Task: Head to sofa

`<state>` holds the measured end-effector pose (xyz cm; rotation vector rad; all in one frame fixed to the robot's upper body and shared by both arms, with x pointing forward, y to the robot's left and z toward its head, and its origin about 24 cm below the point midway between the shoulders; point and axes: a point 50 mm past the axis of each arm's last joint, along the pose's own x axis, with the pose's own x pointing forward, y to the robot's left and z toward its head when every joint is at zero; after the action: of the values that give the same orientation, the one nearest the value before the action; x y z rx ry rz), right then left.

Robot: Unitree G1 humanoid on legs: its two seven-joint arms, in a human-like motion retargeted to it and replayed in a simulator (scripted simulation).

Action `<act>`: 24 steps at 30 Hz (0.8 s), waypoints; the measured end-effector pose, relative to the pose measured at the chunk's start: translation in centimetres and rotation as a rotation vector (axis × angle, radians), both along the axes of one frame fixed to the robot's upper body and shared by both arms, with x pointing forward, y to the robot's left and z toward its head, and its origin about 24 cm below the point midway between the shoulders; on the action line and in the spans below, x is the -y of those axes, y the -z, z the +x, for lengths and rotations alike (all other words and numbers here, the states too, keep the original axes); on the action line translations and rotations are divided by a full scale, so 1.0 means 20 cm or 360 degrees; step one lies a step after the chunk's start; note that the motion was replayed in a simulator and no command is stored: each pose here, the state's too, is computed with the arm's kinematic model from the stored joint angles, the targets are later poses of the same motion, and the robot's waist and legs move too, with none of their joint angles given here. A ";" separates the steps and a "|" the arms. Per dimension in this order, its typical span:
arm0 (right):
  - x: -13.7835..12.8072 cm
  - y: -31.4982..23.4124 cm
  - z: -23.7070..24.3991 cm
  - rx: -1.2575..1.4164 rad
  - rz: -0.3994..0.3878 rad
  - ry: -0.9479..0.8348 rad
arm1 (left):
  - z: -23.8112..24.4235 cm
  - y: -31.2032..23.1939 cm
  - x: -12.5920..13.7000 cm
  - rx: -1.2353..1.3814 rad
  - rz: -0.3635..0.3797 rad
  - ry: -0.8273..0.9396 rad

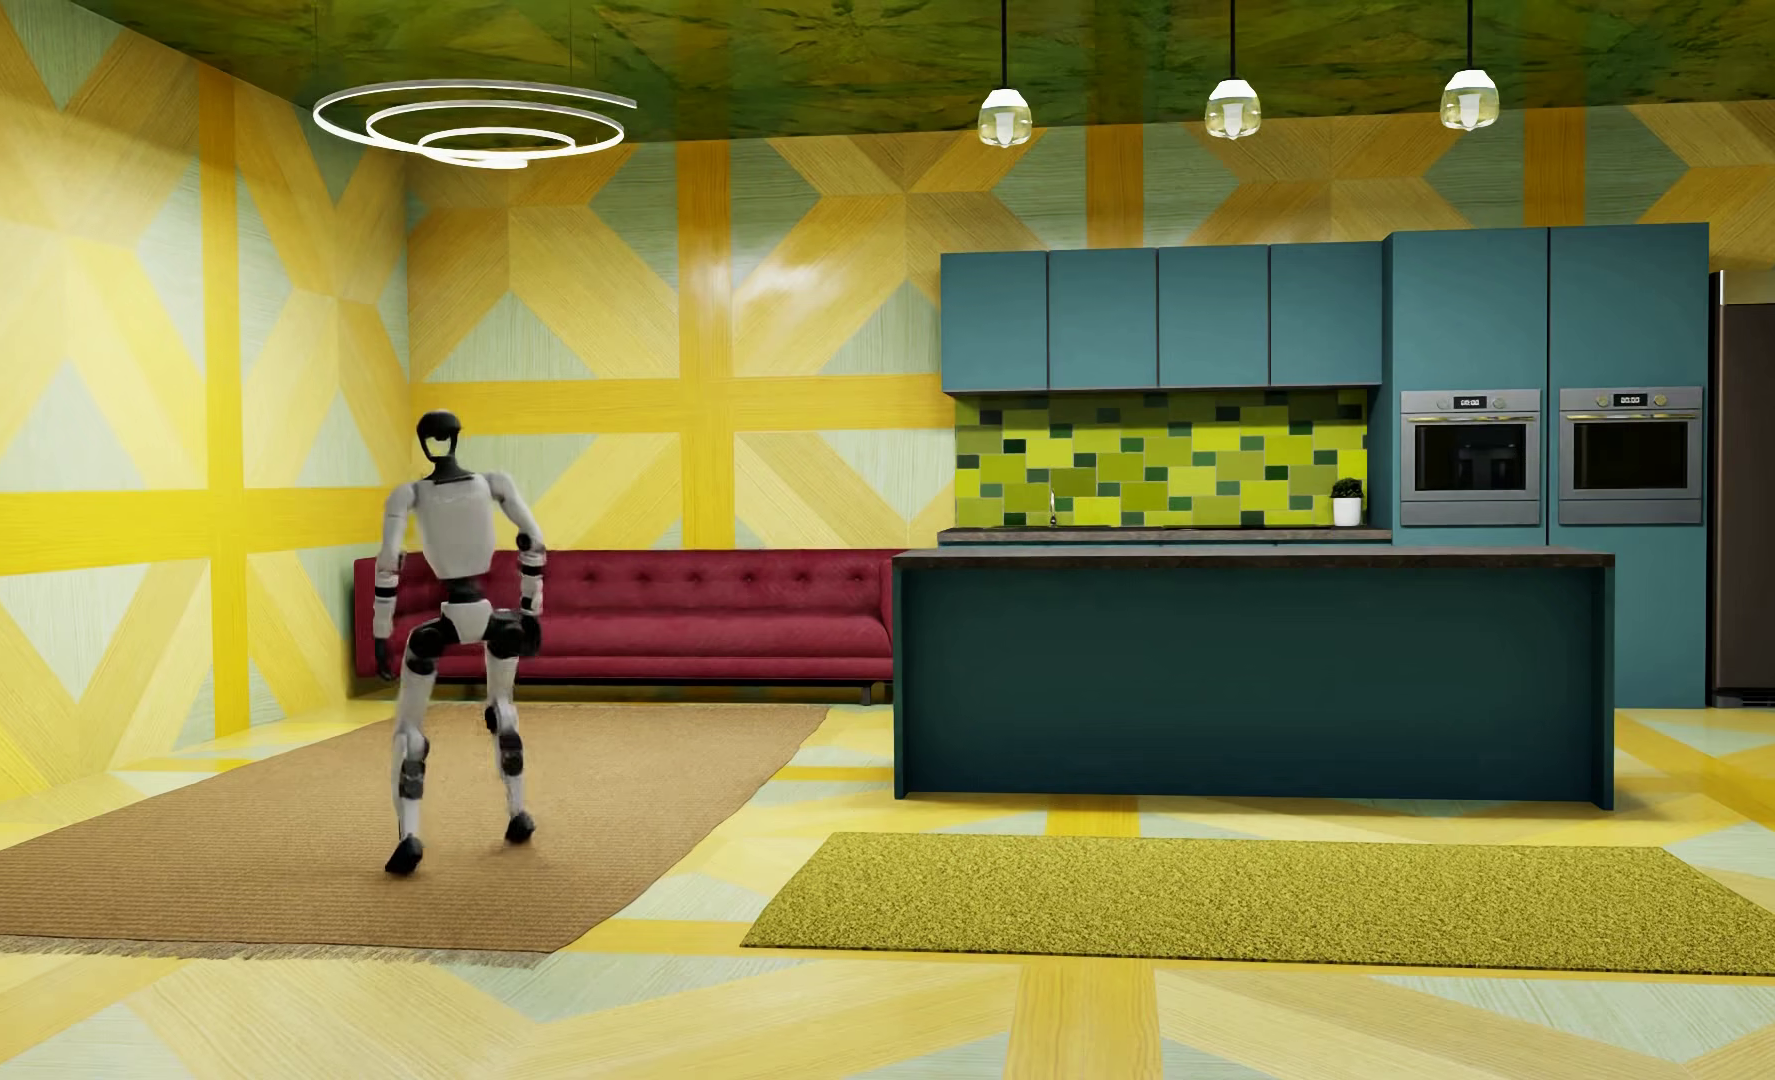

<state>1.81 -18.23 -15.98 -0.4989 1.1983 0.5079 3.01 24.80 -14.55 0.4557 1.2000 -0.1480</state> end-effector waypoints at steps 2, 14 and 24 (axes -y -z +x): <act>0.04 0.01 -0.17 -0.0165 -0.0053 -0.0057 | 0.08 -0.02 0.02 0.0088 -0.0025 0.0032; 0.08 0.01 -0.11 -0.0129 -0.0084 -0.0137 | -0.07 0.02 0.06 -0.0098 -0.0042 0.0127; 0.14 -0.34 0.79 0.0893 0.0040 0.0229 | -0.58 0.02 0.07 -0.0617 -0.0028 0.0166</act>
<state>17.59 -21.12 -9.17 -0.4876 0.6813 0.2331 -8.66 23.34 -15.03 0.4882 1.5533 -0.3485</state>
